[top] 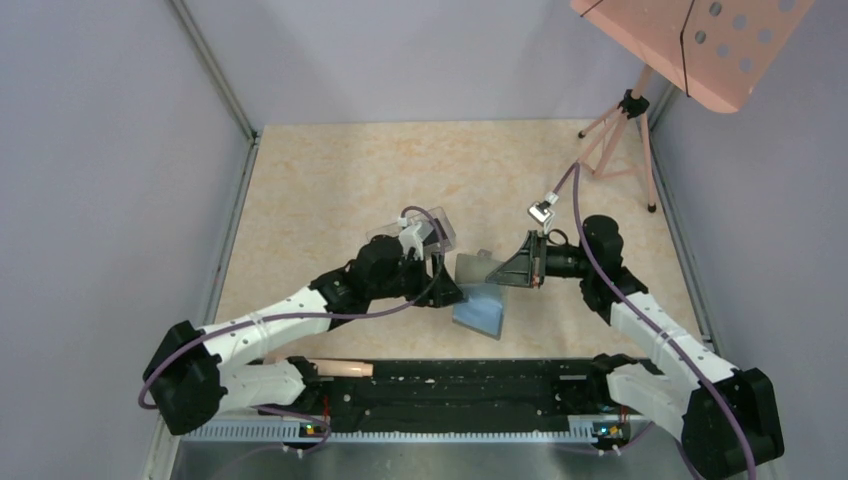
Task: Put the credit cards into the card holder
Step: Turn over the card slot in the card holder.
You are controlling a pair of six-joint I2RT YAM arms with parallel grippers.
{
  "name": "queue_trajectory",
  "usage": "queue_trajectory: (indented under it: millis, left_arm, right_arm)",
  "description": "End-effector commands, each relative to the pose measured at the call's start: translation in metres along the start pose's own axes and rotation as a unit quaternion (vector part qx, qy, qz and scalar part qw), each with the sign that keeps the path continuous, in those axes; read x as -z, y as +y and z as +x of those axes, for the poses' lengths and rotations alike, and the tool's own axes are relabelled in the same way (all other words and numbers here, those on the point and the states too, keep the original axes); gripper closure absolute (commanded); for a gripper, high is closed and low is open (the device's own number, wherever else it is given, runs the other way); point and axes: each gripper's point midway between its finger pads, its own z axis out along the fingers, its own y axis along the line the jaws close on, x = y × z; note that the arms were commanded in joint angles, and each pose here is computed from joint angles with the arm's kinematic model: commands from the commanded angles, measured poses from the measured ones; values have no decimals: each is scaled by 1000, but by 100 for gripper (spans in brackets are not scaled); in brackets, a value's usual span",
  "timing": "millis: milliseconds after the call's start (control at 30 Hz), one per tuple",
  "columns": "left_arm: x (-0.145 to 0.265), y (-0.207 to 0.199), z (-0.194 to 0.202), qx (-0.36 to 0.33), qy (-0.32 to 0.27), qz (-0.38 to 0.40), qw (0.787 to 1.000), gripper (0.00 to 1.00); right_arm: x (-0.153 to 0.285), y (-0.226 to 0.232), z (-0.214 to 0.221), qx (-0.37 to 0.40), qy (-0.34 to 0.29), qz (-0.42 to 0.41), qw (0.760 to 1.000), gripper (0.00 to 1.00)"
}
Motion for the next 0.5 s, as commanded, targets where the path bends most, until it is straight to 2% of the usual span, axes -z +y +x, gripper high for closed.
queue_trajectory:
  millis: [0, 300, 467]
  left_arm:
    - [20, -36, -30, -4, -76, 132, 988, 35]
    - [25, -56, -39, -37, -86, 187, 978, 31]
    - [27, -58, -46, -41, -103, 190, 976, 26]
  right_arm:
    - [1, 20, -3, 14, 14, -39, 999, 100]
    - [0, 19, -1, -2, 23, -42, 999, 100]
    - [0, 23, -3, -7, 18, -49, 999, 100]
